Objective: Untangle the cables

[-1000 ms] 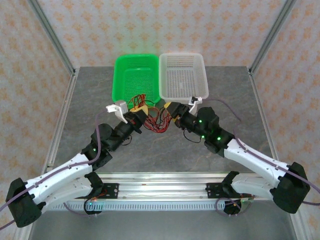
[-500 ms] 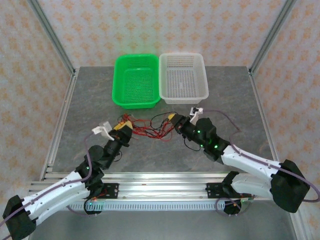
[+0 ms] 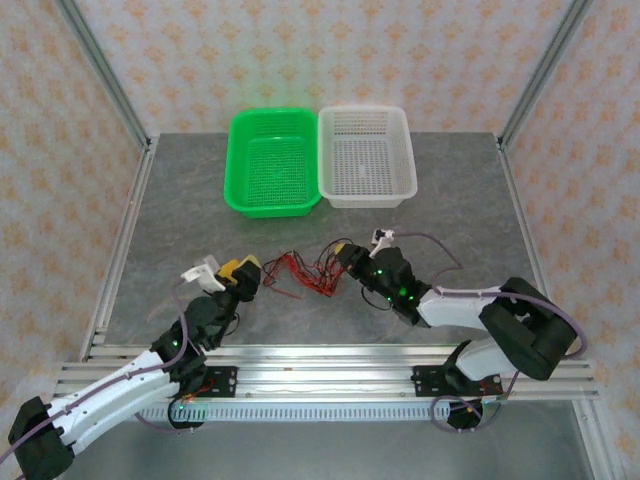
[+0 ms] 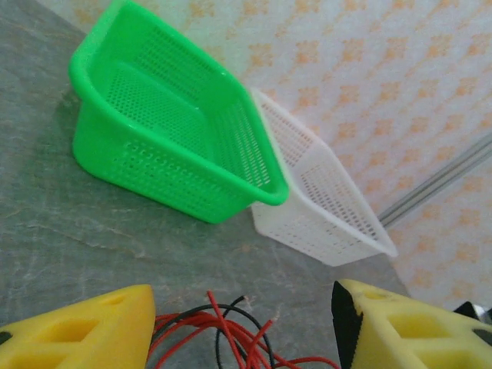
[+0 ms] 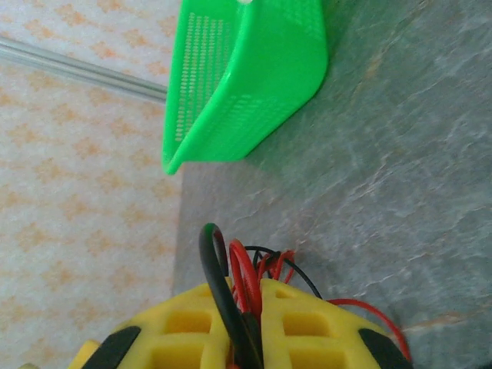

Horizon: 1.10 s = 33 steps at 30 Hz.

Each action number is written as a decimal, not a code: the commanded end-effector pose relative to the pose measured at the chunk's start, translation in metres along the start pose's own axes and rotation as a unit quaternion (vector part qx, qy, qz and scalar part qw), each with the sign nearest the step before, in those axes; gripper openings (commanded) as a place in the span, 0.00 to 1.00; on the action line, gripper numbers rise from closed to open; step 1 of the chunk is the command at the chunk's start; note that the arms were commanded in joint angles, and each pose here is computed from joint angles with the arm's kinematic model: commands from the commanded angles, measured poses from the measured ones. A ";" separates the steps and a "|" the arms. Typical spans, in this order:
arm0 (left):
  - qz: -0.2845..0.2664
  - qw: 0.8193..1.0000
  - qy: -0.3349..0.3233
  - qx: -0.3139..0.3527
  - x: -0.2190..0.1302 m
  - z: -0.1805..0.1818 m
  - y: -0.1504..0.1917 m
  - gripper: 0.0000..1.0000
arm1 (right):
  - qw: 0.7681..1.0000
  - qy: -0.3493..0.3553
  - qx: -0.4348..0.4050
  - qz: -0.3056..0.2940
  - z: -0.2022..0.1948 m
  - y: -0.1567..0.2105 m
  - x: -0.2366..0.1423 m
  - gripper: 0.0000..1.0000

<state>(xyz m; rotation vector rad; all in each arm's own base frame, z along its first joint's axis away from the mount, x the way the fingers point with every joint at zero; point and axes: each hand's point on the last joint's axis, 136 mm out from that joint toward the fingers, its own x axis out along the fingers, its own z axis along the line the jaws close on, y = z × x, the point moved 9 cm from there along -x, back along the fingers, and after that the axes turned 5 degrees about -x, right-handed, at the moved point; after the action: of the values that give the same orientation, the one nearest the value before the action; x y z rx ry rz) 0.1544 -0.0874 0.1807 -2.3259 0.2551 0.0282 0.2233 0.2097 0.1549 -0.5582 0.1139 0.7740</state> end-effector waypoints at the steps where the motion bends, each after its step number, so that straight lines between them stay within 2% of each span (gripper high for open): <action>1: 0.011 0.999 -0.032 0.029 0.002 -0.013 -0.014 0.61 | 0.996 0.065 -0.023 -0.050 -0.009 -0.010 0.000 0.00; 5: 0.062 0.996 -0.037 0.054 0.015 -0.033 -0.012 0.61 | 0.980 0.193 -0.030 -0.048 -0.047 -0.003 -0.005 0.00; 6: 0.079 0.995 -0.034 0.059 0.021 -0.039 -0.009 0.61 | 0.974 0.222 -0.031 -0.042 -0.058 0.000 -0.006 0.05; 9: 0.121 0.990 -0.024 0.073 0.038 -0.060 0.002 0.59 | 0.959 0.279 -0.032 -0.033 -0.079 0.006 -0.015 0.32; 10: 0.131 0.988 -0.024 0.082 0.044 -0.067 0.006 0.58 | 0.957 0.287 -0.034 -0.033 -0.082 0.007 -0.019 0.37; 16: 0.162 0.977 -0.025 0.134 0.074 -0.103 0.025 0.55 | 0.944 0.313 -0.084 -0.054 -0.058 -0.013 -0.048 0.64; 18: 0.176 0.974 -0.027 0.140 0.085 -0.111 0.032 0.54 | 0.942 0.315 -0.100 -0.055 -0.044 -0.022 -0.059 0.70; 22: 0.207 0.961 -0.039 0.180 0.109 -0.123 0.048 0.50 | 0.940 0.316 -0.129 -0.024 -0.025 -0.029 -0.075 0.70; 28: 0.253 0.942 -0.060 0.213 0.149 -0.129 0.080 0.32 | 0.956 0.248 -0.141 0.069 0.001 -0.031 -0.062 0.60; 31: 0.272 0.935 -0.068 0.217 0.165 -0.125 0.092 0.25 | 0.964 0.218 -0.125 0.092 0.001 -0.033 -0.045 0.47; 33: 0.286 0.931 -0.076 0.215 0.173 -0.117 0.100 0.24 | 0.965 0.213 -0.104 0.108 -0.010 -0.034 -0.032 0.41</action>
<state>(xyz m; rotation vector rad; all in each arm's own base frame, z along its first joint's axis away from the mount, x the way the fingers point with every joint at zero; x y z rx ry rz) 0.2903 -0.2691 0.1815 -1.7747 0.7290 0.3595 0.2156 0.1575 0.1799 -0.9598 0.5126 0.7686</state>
